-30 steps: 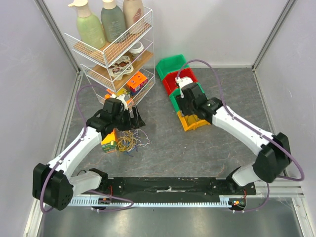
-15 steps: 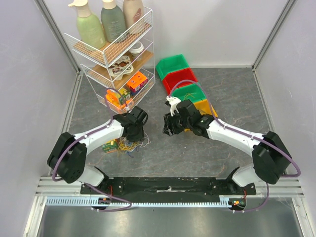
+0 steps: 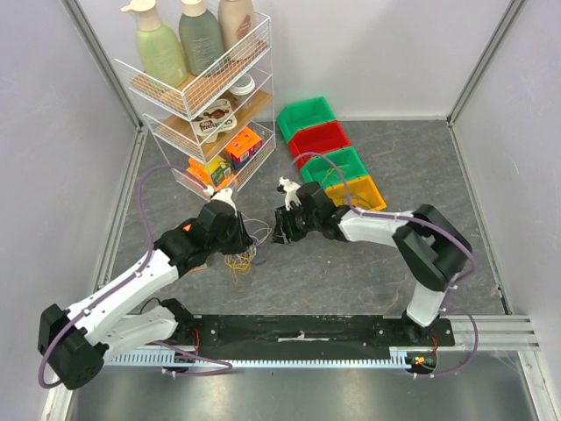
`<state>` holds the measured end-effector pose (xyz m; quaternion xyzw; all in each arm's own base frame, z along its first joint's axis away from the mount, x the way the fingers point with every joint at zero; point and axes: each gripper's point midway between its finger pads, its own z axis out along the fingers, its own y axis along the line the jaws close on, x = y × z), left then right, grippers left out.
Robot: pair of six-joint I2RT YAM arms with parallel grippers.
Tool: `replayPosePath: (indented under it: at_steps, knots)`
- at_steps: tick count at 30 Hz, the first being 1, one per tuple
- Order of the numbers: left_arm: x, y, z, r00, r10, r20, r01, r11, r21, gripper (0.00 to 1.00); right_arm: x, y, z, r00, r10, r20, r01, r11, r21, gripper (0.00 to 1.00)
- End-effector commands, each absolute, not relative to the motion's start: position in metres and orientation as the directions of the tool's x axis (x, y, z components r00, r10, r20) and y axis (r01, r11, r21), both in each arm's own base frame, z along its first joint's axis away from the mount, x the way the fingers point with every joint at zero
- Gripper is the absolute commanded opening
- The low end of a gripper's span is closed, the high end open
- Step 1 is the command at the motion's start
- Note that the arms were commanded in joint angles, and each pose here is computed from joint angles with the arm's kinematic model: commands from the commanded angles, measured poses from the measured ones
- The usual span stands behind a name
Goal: Untangle the cables
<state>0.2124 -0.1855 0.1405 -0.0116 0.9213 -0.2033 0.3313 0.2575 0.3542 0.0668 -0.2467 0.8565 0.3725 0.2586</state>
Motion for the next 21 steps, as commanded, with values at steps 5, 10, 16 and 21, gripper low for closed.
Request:
replayPosePath:
  at_steps: [5, 10, 16, 21]
  knots:
    - [0.199, -0.184, 0.141, -0.782, -0.195, -0.592, 0.112, 0.89, -0.441, 0.2, 0.291, 0.397, 0.066, -0.704, -0.231, -0.672, -0.66, 0.564, 0.497, 0.51]
    - [0.196, -0.185, 0.142, -0.783, -0.201, -0.589, 0.119, 0.881, -0.459, 0.12, 0.314, 0.4, 0.055, -0.71, -0.197, -0.676, -0.615, 0.64, 0.46, 0.5]
    - [0.198, -0.182, 0.161, -0.759, -0.209, -0.616, 0.13, 0.879, -0.458, 0.02, 0.322, 0.406, 0.05, -0.703, -0.216, -0.677, -0.612, 0.668, 0.423, 0.1]
    - [0.211, -0.167, 0.244, -0.62, -0.258, -0.741, 0.17, 0.878, -0.448, 0.02, 0.325, 0.373, 0.039, -0.699, -0.228, -0.678, -0.555, 0.77, 0.314, 0.0]
